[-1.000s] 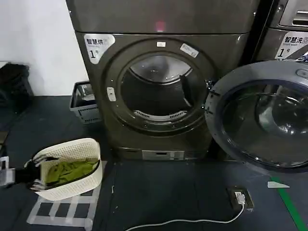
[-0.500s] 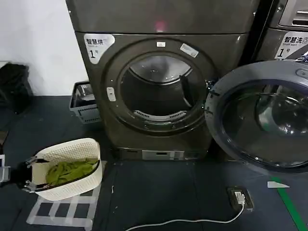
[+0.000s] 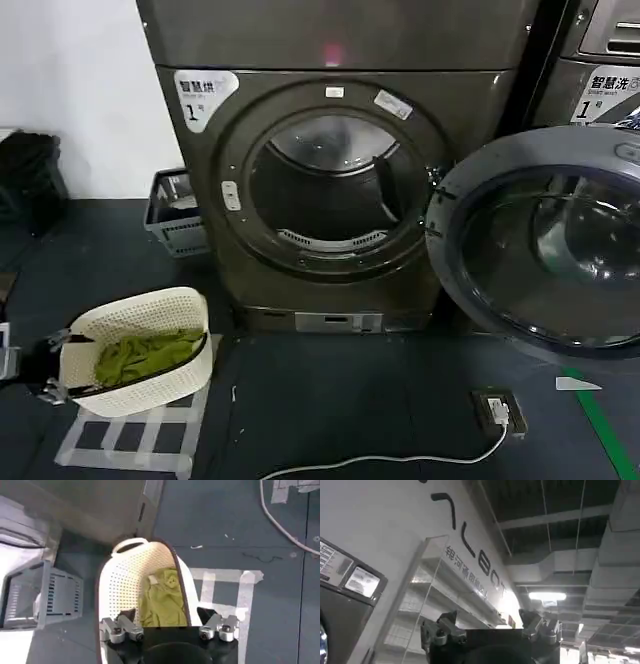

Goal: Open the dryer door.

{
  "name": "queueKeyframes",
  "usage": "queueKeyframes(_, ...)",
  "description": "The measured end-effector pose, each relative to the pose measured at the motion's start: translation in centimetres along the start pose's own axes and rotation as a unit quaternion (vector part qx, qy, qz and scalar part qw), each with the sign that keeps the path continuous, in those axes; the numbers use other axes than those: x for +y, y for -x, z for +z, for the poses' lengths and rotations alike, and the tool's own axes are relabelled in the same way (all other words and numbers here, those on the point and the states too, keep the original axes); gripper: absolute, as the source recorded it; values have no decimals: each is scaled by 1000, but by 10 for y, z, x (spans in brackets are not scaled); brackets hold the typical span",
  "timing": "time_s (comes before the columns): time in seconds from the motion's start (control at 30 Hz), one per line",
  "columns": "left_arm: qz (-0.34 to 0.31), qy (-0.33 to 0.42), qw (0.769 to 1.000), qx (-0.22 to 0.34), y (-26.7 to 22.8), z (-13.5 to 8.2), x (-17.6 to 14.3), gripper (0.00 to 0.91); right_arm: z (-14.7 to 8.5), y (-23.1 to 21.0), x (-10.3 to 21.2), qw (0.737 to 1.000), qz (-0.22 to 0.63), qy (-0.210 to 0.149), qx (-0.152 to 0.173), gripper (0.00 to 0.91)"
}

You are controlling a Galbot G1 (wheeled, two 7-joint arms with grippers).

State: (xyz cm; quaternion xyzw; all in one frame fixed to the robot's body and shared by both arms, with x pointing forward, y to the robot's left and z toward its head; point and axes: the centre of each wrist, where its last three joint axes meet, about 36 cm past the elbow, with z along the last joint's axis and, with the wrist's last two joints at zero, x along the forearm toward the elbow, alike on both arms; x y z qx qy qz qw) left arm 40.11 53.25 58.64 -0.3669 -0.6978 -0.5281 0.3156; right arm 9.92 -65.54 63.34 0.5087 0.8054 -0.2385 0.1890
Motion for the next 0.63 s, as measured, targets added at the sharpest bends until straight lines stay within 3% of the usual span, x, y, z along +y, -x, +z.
queueKeyframes(0.53, 15, 4, 1000, 16, -6, -7, 11, 907, 2, -1, 1, 1000, 1, -1, 0, 907)
queueKeyframes(0.63, 15, 7, 1000, 21, -7, -8, 14, 907, 4, -2, 0, 1000, 3, -19, -3, 907)
